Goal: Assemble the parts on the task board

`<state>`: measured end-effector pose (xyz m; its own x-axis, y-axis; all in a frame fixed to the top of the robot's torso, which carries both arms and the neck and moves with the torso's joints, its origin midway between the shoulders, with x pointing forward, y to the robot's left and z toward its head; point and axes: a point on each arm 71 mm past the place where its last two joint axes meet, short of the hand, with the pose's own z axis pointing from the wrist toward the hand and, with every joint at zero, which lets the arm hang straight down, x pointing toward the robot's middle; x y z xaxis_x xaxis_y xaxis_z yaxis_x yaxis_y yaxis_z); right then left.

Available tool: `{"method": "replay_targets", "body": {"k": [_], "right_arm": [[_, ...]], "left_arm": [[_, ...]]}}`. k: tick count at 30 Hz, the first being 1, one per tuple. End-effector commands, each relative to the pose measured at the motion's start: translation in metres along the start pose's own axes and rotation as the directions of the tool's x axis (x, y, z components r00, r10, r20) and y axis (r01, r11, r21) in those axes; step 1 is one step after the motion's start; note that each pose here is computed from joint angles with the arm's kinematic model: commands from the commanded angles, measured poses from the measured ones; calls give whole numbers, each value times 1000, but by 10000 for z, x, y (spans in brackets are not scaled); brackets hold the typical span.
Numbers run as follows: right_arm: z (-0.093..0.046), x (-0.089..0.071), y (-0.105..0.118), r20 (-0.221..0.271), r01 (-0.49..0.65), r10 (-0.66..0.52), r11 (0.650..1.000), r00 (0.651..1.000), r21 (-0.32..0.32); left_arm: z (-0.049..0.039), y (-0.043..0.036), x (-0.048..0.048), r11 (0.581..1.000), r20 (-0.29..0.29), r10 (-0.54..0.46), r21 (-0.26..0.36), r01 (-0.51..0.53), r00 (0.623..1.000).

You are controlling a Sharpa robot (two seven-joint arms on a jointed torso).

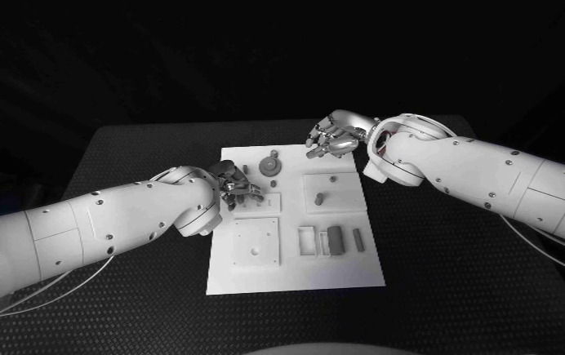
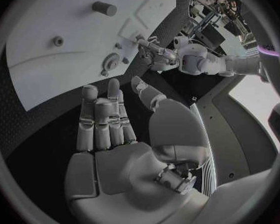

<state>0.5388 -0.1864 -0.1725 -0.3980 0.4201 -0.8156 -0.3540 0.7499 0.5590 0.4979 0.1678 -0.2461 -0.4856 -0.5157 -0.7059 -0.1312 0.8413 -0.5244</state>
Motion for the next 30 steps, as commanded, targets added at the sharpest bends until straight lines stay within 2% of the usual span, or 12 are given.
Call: {"method": "replay_targets", "body": {"k": [1,8,17,24,30], "right_arm": [[-1,10,1,-12,-2,2,1000,1000,-2],[0,12,4,-13,-3,3,1000,1000,-3],[-1,14,7,-14,-3,3,1000,1000,-4],[0,13,4,-14,-3,3,1000,1000,-4],[1,14,5,-14,-3,3,1000,1000,-4]], "left_arm": [[-13,-41,-30,997,65,75,25,-77,995],[-21,-72,-11,987,84,148,44,-152,985],[-46,-149,-9,967,162,224,83,-239,961],[-58,-138,34,968,172,216,88,-233,961],[-66,-130,35,964,185,222,105,-243,957]]}}
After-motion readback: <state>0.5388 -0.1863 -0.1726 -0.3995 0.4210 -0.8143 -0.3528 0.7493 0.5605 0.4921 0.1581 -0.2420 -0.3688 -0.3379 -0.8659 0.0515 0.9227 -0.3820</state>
